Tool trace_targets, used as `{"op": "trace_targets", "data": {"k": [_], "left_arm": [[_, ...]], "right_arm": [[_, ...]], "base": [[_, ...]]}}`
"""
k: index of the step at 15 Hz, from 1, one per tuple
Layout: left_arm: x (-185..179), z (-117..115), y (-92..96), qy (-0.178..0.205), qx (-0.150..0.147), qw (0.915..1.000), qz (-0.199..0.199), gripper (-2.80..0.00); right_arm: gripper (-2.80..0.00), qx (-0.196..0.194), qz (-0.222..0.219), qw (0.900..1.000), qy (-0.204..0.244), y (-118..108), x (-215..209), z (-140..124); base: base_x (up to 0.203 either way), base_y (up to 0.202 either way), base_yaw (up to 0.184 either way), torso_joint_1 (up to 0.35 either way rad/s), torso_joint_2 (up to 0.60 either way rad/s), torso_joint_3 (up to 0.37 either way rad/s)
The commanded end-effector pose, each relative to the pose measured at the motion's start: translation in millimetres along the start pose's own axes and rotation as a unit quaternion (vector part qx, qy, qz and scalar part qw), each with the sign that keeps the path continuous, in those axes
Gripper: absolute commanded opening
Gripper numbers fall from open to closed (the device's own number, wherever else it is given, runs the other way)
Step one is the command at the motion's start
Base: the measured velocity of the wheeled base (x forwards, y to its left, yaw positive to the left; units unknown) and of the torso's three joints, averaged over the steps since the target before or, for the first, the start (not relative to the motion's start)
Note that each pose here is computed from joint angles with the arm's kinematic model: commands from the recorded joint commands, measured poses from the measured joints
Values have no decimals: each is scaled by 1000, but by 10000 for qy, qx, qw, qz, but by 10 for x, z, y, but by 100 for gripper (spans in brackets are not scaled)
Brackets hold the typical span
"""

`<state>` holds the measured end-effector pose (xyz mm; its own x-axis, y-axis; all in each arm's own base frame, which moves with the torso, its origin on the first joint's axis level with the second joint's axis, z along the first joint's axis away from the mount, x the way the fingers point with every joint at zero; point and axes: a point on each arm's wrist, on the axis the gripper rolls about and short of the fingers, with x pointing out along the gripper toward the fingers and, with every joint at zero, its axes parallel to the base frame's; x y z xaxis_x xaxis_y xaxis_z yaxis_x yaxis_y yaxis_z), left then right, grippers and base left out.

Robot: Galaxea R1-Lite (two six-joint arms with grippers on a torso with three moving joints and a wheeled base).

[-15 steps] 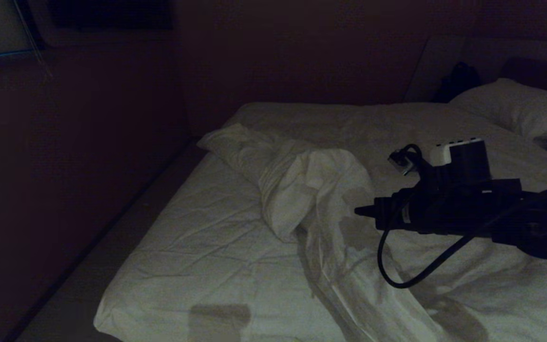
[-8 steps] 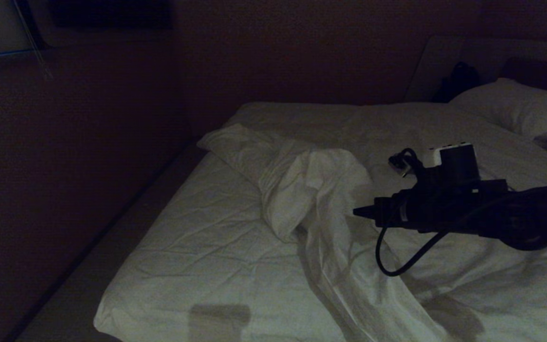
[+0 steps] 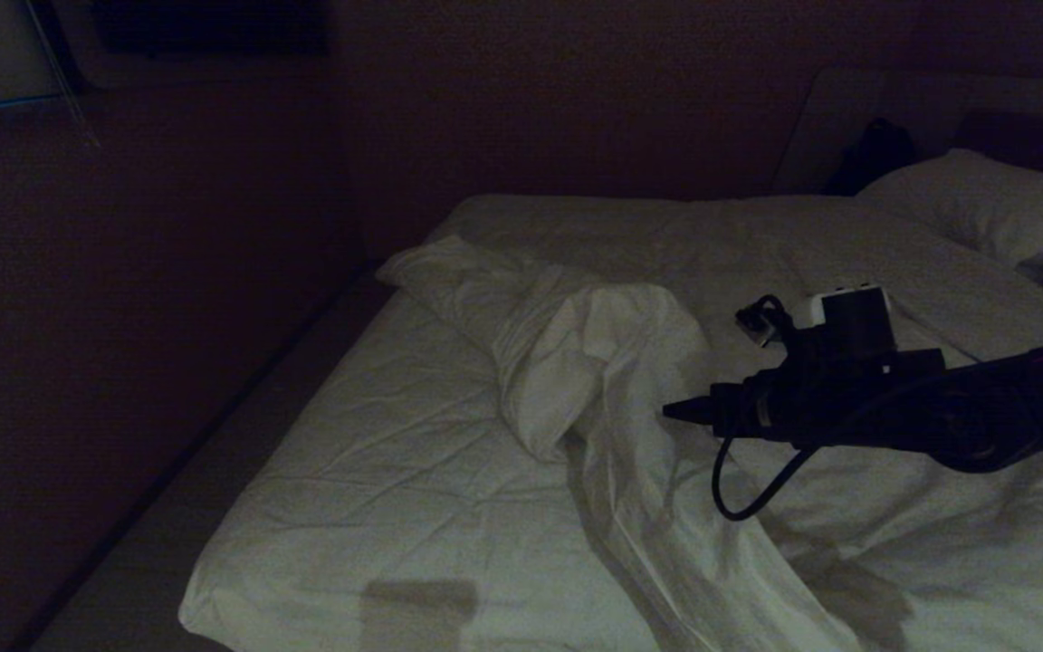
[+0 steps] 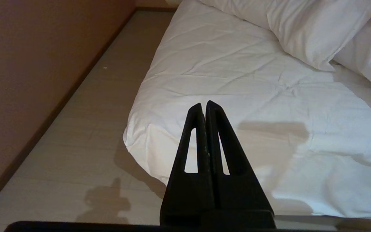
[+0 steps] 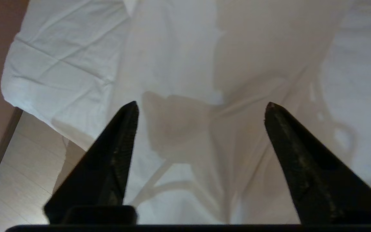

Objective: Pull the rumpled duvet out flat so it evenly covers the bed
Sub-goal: Flatten the corners of the folded blanket

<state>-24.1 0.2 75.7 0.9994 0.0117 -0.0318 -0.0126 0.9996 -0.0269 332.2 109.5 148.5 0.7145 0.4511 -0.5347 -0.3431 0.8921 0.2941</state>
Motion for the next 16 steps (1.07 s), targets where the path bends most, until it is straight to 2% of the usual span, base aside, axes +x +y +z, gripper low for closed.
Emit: {"op": "trace_targets", "data": {"k": [1,16], "left_arm": [[-1,2,0,-5,-2,10000,3,-280],[0,-1,0,2,-2,10000,3,-280]], "right_arm": [[0,28,-13,10000,52,-23,50,-18],[0,152,-120,9985,517,-154,408,-214]], "base": [[0,0,0,0,0,0],[0,0,0,0,0,0]]}}
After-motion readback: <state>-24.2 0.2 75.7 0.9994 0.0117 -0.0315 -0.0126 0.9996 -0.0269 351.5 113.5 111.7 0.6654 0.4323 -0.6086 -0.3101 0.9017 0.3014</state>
